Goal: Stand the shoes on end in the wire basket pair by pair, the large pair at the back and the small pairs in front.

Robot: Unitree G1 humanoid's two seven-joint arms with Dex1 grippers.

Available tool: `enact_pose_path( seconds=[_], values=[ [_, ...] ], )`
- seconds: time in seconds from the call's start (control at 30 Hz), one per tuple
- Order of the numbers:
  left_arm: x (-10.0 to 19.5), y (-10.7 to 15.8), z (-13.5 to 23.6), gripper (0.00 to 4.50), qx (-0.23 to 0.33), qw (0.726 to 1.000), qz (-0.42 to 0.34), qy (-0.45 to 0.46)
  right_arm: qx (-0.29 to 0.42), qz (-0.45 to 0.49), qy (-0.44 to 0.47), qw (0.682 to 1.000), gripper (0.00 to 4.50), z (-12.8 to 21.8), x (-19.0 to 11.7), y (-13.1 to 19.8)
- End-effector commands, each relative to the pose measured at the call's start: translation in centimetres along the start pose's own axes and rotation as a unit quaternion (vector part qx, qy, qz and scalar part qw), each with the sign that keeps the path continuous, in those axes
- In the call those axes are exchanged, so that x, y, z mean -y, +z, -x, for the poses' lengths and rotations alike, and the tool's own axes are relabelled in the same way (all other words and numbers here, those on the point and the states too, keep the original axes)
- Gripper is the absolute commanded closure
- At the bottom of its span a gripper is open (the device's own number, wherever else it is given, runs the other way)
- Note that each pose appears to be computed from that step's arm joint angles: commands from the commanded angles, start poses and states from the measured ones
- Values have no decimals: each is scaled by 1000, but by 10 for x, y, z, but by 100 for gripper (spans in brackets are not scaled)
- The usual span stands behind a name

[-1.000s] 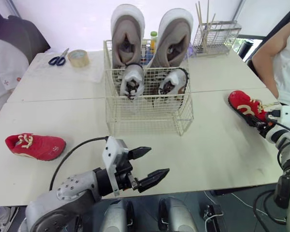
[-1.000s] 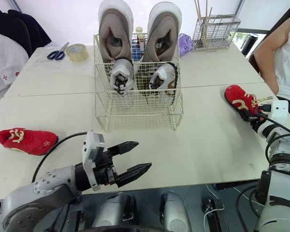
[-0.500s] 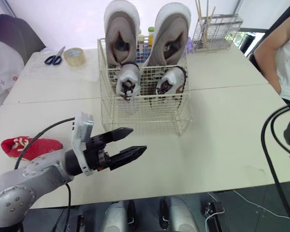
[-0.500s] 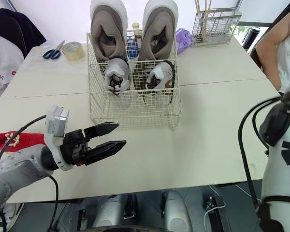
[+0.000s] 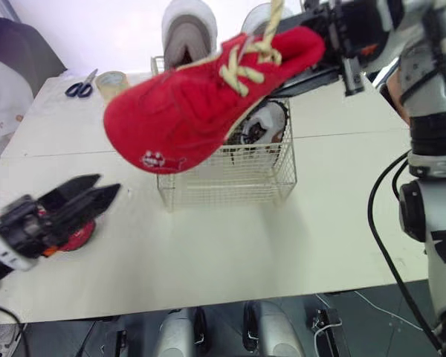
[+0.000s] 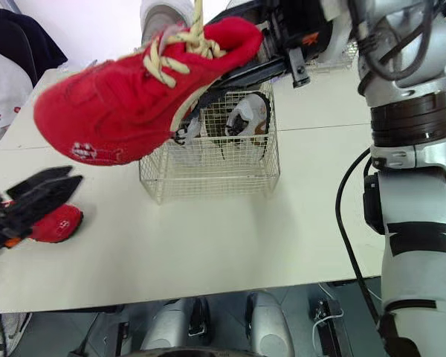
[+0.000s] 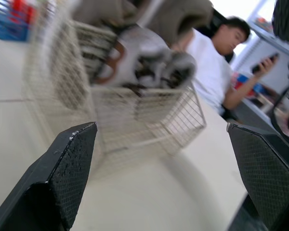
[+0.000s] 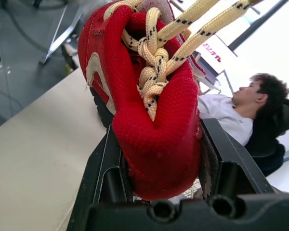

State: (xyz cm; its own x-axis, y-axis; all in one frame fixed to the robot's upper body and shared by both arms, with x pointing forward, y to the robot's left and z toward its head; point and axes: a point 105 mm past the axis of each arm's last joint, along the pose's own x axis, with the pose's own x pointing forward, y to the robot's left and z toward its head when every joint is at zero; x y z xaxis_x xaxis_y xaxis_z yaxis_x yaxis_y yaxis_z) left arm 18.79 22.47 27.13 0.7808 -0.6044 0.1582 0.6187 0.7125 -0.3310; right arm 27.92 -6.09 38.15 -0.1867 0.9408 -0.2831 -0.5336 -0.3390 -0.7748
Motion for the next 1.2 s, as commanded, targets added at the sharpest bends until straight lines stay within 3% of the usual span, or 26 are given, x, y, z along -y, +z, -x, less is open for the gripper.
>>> enact_pose_path(
  seconds=[0.03,0.13,0.4,1.2],
  values=[
    [33,16,-15,0,20,996,-15,-83,19,52,20,998,307,-13,6,10],
    [45,13,-26,0,16,991,-13,-129,4,67,27,997,307,-16,7,5],
    [43,3,-37,0,-17,986,23,-167,-47,80,49,995,307,-16,3,-10],
    [53,-2,-34,0,27,982,39,-182,-70,93,6,993,307,-2,21,-9]
  ],
)
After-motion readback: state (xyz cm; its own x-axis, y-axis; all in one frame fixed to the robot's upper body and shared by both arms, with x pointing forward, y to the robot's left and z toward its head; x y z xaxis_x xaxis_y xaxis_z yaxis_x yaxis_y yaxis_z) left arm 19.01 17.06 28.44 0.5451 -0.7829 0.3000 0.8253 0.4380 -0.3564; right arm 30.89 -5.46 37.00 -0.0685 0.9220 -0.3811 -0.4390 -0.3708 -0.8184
